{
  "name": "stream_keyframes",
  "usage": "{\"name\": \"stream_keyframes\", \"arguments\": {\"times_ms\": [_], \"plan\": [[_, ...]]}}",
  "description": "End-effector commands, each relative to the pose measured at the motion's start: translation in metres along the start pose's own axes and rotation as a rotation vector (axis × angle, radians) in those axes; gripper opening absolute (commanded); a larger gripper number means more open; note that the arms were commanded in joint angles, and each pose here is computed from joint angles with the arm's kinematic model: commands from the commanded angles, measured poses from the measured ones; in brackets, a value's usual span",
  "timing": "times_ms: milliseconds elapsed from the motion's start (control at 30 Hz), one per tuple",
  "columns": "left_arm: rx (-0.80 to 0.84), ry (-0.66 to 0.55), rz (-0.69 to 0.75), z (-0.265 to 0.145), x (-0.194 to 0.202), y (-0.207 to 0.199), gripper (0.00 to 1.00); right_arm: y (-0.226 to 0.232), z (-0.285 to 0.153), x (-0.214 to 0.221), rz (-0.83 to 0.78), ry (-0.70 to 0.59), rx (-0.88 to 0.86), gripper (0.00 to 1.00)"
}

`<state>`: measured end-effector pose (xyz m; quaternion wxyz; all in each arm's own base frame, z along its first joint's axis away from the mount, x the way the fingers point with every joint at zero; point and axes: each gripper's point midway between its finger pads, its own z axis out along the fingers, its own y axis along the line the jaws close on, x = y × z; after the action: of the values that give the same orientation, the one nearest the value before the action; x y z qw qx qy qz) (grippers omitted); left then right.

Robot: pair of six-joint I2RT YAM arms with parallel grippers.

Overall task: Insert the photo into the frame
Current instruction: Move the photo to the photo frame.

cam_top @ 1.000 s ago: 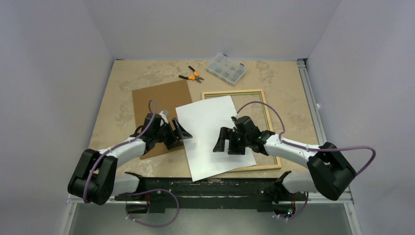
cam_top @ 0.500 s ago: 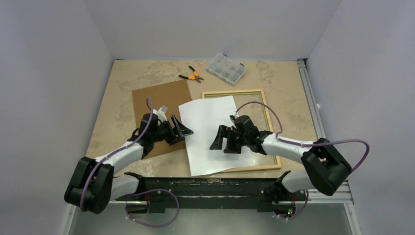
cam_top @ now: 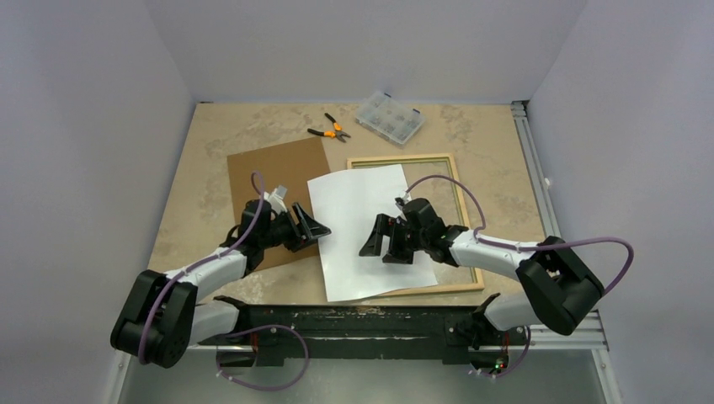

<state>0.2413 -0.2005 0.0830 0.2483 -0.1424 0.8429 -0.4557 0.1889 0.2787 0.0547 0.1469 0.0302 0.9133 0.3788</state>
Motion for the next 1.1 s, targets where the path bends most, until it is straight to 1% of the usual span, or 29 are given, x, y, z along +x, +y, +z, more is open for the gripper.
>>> {"name": "stream_keyframes", "arguments": {"times_ms": [0, 133, 233, 333, 433, 533, 600, 767, 967, 1000, 1067], "plan": [[0.056, -0.032, 0.017, 0.002, -0.002, -0.005, 0.58, 0.009, -0.001, 0.001, 0.008, 0.001, -0.044, 0.86], [0.115, -0.068, 0.012, 0.001, -0.006, -0.015, 0.58, 0.011, -0.002, 0.001, 0.010, 0.001, -0.057, 0.86], [0.116, -0.069, 0.002, 0.002, -0.006, -0.014, 0.55, 0.014, -0.002, 0.001, 0.013, 0.000, -0.070, 0.86], [0.150, -0.097, -0.004, -0.001, -0.007, -0.017, 0.53, 0.018, -0.004, 0.000, 0.015, -0.004, -0.088, 0.86], [0.178, -0.123, 0.010, -0.008, -0.009, -0.024, 0.53, 0.023, -0.007, -0.002, 0.012, -0.013, -0.103, 0.86], [0.231, -0.160, 0.049, -0.018, -0.015, -0.042, 0.54, 0.025, -0.008, -0.002, 0.011, -0.012, -0.113, 0.86], [0.234, -0.172, 0.070, -0.023, -0.017, -0.047, 0.55, 0.027, -0.008, -0.002, 0.010, -0.011, -0.120, 0.86], [0.147, -0.159, 0.085, -0.018, -0.016, -0.030, 0.55, 0.029, -0.005, -0.001, 0.016, -0.003, -0.134, 0.86], [0.116, -0.112, 0.054, -0.005, -0.008, -0.012, 0.53, 0.030, -0.004, -0.002, 0.023, -0.004, -0.145, 0.86], [0.085, -0.106, 0.041, -0.003, -0.008, -0.006, 0.54, 0.030, -0.004, -0.002, 0.023, -0.005, -0.144, 0.86], [-0.030, -0.081, 0.014, 0.000, -0.007, 0.011, 0.56, 0.029, -0.004, -0.002, 0.023, -0.005, -0.140, 0.86]]}}
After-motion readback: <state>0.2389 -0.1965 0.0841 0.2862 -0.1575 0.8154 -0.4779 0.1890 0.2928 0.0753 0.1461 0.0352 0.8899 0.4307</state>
